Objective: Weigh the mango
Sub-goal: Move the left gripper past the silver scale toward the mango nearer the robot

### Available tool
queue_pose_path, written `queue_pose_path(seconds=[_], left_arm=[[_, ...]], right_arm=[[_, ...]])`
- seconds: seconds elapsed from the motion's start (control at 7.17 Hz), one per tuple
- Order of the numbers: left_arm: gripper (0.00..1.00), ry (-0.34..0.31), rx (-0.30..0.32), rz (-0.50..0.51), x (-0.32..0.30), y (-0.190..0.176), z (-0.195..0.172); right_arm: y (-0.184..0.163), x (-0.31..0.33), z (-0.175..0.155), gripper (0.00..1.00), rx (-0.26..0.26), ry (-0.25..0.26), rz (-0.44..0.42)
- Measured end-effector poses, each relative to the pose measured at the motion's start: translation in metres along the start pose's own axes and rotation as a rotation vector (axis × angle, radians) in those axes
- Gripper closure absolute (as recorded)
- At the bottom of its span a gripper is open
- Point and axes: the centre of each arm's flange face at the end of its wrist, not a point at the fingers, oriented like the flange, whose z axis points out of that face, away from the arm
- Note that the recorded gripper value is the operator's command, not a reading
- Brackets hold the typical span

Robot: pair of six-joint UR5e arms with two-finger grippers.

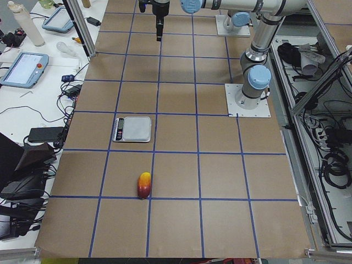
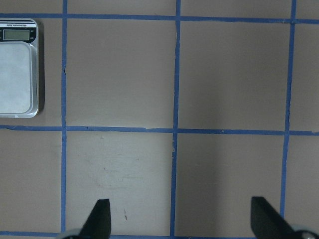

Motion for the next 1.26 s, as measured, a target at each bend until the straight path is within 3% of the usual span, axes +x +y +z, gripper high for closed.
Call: queue_pose_path(seconds=[0.56, 0.84, 1.26], left_arm=[[0.00, -0.003, -0.007, 0.032, -0.001, 0.003, 0.003], [0.00, -0.009, -0.012, 0.130, -0.010, 0.004, 0.001], [0.00, -0.007, -0.070, 0.302, -0.057, 0.008, -0.002]], right_arm=[[0.000, 0.000, 0.000, 0.00, 0.000, 0.000, 0.001], [0.000, 0.000, 0.000, 0.00, 0.000, 0.001, 0.001], [0.000, 0.000, 0.000, 0.00, 0.000, 0.001, 0.000]])
